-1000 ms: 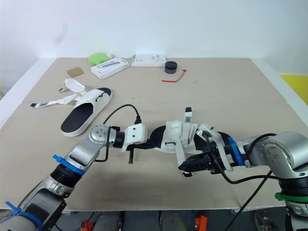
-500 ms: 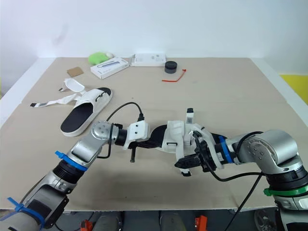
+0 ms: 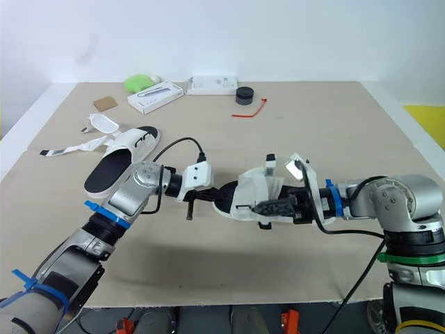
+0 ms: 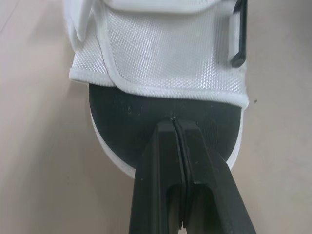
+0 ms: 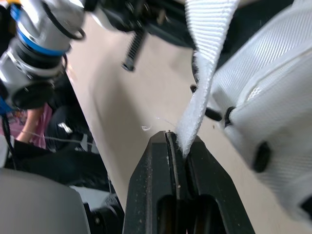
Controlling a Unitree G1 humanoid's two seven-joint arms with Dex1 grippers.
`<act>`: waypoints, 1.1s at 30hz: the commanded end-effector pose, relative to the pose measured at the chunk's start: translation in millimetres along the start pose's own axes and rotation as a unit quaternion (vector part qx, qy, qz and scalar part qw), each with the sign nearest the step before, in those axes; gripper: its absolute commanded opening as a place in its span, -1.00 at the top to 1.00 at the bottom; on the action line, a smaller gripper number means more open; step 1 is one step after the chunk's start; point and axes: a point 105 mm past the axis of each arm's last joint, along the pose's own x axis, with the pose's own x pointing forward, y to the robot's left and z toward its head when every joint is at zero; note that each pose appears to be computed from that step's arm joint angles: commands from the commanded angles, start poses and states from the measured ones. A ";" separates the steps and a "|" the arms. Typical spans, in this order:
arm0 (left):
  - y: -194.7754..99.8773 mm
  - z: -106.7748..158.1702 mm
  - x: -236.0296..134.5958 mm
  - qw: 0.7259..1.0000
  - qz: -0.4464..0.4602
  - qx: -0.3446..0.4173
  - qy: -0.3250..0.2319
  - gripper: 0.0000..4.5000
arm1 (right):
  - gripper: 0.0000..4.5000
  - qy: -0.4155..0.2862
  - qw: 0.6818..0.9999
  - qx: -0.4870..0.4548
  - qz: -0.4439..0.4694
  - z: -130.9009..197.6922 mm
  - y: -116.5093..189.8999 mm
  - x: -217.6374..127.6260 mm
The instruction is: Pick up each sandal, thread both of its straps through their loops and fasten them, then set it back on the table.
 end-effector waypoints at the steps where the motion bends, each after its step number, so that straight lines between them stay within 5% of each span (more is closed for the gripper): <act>1: -10.7 -8.0 6.2 1.000 -0.023 -0.001 0.008 1.00 | 0.98 -0.062 0.998 -0.001 0.006 29.2 4.2 -8.9; 9: -25.3 -8.9 9.8 0.999 -0.042 0.005 0.006 1.00 | 0.98 -0.085 0.995 0.048 -0.031 62.0 -9.0 14.9; 21: -31.3 -18.6 9.1 0.999 -0.038 0.014 0.023 1.00 | 0.98 -0.031 0.992 0.094 -0.080 40.9 -31.1 32.6; 33: -32.8 -38.6 12.2 0.997 -0.044 0.034 0.052 1.00 | 0.98 -0.008 0.994 0.094 -0.056 34.7 -20.3 35.2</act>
